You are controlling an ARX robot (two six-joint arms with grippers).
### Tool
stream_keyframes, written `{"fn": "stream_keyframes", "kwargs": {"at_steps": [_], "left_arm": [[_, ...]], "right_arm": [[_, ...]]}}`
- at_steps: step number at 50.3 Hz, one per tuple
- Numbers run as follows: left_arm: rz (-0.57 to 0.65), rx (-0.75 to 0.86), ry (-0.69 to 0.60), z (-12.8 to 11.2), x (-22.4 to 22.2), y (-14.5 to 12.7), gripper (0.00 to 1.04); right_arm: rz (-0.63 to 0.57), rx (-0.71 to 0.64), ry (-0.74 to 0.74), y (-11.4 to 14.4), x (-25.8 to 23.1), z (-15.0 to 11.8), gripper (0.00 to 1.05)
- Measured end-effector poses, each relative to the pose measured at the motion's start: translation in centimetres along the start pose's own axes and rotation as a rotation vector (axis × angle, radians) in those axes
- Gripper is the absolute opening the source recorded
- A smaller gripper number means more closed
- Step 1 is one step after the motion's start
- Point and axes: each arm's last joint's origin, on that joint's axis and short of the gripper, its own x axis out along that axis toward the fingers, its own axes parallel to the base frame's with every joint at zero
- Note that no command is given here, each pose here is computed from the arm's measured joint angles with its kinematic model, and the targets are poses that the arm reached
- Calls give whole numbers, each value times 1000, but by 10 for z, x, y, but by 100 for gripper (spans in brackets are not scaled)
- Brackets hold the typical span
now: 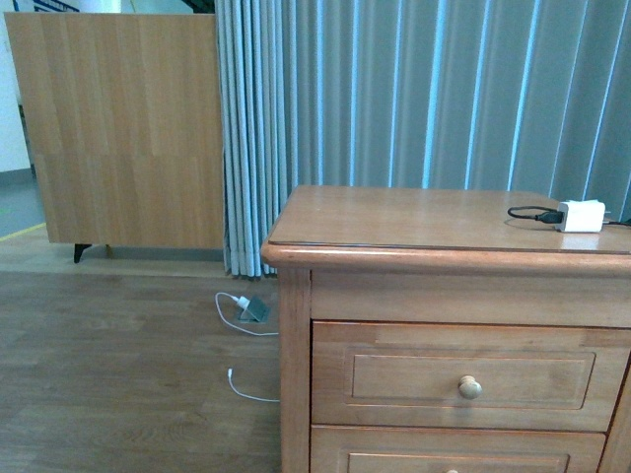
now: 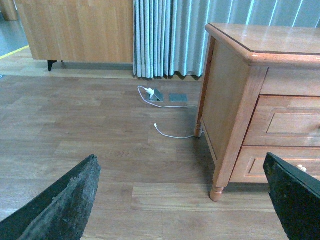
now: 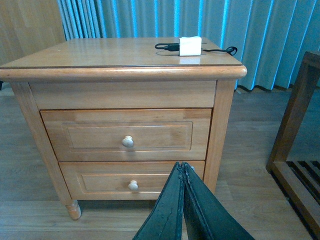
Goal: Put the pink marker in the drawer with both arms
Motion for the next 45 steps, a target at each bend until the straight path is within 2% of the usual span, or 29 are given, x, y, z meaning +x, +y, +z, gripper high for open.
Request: {"fn": "stream_keyframes", "kwargs": {"at_steps": [3, 22, 38, 40, 45], "left_arm": [[0, 0, 0, 0, 0, 0, 99], [0, 0, 0, 0, 0, 0, 99], [0, 0, 0, 0, 0, 0, 99], [0, 0, 0, 0, 0, 0, 99], [0, 0, 0, 0, 0, 0, 99]], "right_arm": [[0, 0, 35, 0, -6, -4, 1], [1, -2, 7, 0, -11, -3, 3], [1, -1, 7, 0, -11, -3, 57], [1, -1, 7, 0, -11, -3, 68], [1, -1, 7, 0, -11, -3, 86]]}}
